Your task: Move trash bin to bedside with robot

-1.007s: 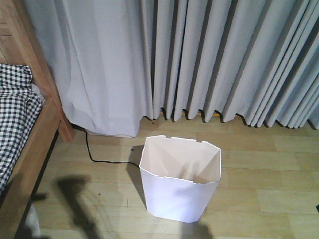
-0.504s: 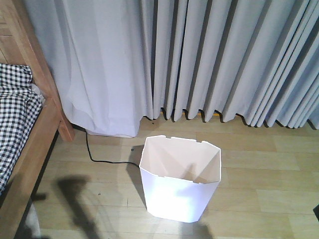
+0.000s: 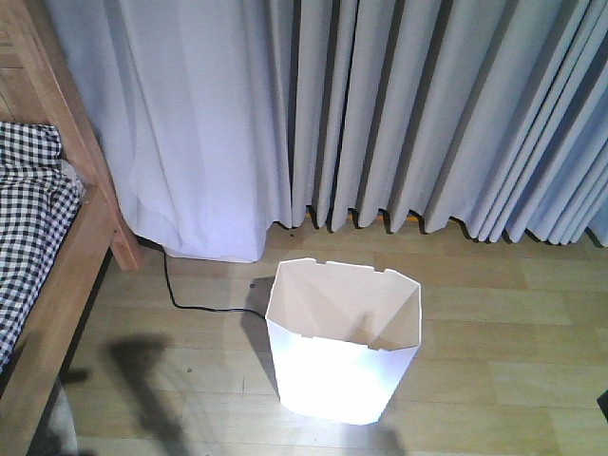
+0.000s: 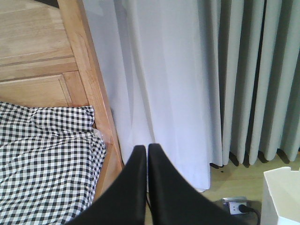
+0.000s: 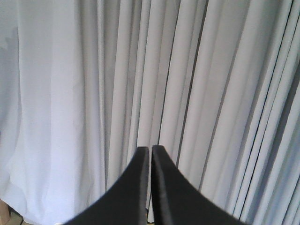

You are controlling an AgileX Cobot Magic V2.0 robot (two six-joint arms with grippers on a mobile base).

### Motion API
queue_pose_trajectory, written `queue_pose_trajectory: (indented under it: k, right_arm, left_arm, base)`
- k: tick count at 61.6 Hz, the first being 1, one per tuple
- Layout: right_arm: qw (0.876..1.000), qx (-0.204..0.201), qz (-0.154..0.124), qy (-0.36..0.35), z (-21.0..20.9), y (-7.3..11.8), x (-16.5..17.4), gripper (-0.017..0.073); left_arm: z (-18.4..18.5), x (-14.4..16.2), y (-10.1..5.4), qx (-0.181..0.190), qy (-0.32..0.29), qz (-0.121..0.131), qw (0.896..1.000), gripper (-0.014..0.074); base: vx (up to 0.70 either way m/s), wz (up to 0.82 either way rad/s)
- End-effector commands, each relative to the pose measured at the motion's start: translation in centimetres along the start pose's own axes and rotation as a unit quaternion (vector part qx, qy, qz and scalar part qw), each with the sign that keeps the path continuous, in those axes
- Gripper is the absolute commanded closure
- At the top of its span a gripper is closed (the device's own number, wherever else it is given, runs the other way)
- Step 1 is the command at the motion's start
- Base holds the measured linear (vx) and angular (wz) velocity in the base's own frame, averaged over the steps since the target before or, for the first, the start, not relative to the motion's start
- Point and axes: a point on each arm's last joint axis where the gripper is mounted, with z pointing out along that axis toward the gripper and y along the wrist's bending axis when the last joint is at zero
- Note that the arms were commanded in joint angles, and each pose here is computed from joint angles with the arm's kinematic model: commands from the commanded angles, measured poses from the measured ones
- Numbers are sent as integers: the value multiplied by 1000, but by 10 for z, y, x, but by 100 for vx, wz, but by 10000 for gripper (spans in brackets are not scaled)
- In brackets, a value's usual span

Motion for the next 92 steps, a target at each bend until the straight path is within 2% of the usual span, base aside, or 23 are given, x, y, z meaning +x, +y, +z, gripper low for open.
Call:
queue_pose_trajectory:
  k: [1, 5, 7, 13, 22, 28, 36, 43, 52, 63, 72, 92]
  right_arm:
    - [999, 12, -3, -43, -1, -3, -13, 570]
    - [998, 25, -32, -44, 1, -5, -8, 570]
    - [998, 30, -26, -46, 2, -5, -4, 570]
    - [997, 39, 15, -65, 7, -6, 13, 570]
    - [996, 36, 35, -74, 11, -5, 35, 570]
    - [997, 37, 32, -66, 10, -4, 39, 570]
    - [996, 40, 8, -80, 7, -4, 38, 570]
    - [996, 44, 8, -77, 7, -5, 38, 570]
    - [993, 79, 32, -76, 7, -9, 39, 570]
    - [996, 46, 21, -75, 7, -5, 39, 570]
    - [996, 45, 38, -73, 7, -5, 39, 570]
    - [996, 45, 38, -72, 7, -5, 39, 570]
  left_arm:
    - [2, 2, -2, 6, -27, -3, 1000, 599]
    - [2, 2, -2, 6, -27, -3, 1000, 599]
    - [2, 2, -2, 6, -27, -3, 1000, 599]
    - [2, 2, -2, 6, -27, -3, 1000, 599]
    - [2, 2, -2, 6, -27, -3, 1000, 599]
    - [2, 2, -2, 6, -27, -3, 1000, 599]
    - [2, 2, -2, 6, -27, -3, 1000, 599]
    - [2, 2, -2, 6, -27, -3, 1000, 599]
    - [2, 2, -2, 6, -27, -3, 1000, 599]
    - [2, 2, -2, 6, -27, -3, 1000, 599]
    - [2, 2, -2, 6, -27, -3, 1000, 599]
    - [2, 2, -2, 6, -27, -3, 1000, 599]
  base:
    - [0, 0]
    - [0, 0]
    - [0, 0]
    - [0, 0]
    - [0, 0]
    - [0, 0]
    - [0, 0]
    - [0, 0]
    - [0, 0]
    - [0, 0]
    - [0, 0]
    - [0, 0]
